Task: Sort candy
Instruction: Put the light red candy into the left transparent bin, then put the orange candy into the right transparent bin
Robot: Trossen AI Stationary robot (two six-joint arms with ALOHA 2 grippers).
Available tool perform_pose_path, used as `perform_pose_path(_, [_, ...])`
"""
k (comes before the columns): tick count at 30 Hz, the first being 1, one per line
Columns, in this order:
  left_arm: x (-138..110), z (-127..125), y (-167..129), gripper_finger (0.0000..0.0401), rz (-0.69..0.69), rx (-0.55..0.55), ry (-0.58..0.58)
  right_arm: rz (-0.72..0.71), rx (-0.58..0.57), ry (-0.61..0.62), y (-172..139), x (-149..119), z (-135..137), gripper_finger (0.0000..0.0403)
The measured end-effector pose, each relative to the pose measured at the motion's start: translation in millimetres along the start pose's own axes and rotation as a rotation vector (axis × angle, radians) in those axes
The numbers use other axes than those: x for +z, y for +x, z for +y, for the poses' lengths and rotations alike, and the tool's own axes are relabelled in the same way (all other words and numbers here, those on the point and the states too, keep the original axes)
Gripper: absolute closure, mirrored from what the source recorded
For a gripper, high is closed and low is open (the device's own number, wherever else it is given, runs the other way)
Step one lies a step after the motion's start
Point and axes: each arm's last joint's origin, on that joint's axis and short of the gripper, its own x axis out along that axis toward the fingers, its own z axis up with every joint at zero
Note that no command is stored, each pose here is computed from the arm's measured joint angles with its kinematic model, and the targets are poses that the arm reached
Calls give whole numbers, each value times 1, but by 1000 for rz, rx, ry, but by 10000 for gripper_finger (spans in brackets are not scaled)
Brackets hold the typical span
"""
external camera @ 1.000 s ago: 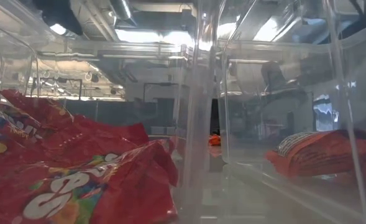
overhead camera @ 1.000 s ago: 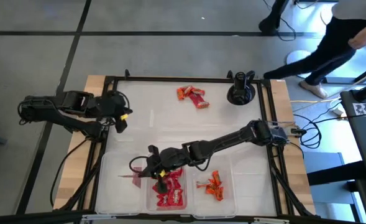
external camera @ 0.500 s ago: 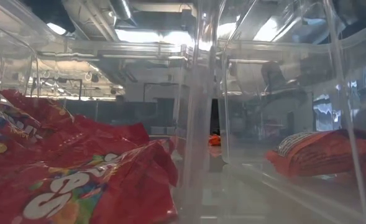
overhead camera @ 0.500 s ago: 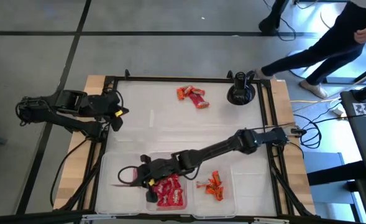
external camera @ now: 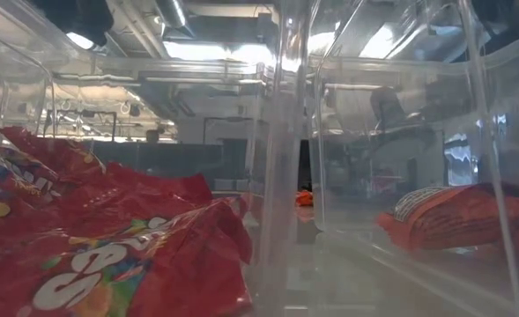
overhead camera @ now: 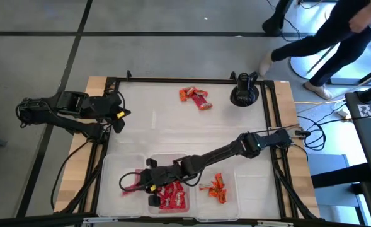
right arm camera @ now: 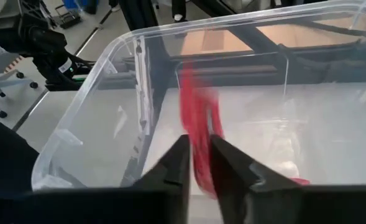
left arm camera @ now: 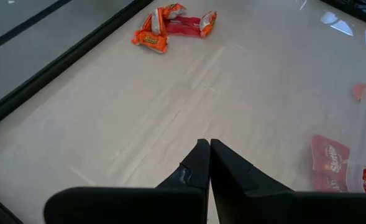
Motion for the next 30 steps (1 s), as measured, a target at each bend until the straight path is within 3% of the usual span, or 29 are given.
perform_pose_path(8, [0, 0, 0, 397, 0, 0, -11, -7, -6, -8, 0, 1, 0, 242])
perform_pose_path(12, [0, 0, 0, 397, 1, 0, -11, -34, -46, -25, -9, 11, 1, 234])
perform_pose_path(18, [0, 0, 0, 397, 1, 0, -1, -81, -108, -38, -50, 53, -1, 233])
perform_pose_path(23, [4, -3, 1, 397, -30, -15, 45, -4, -322, 45, -92, 76, -29, 233])
perform_pose_path(30, [5, -4, 1, 397, -45, -21, 150, 165, -429, 173, -136, 89, -84, 215])
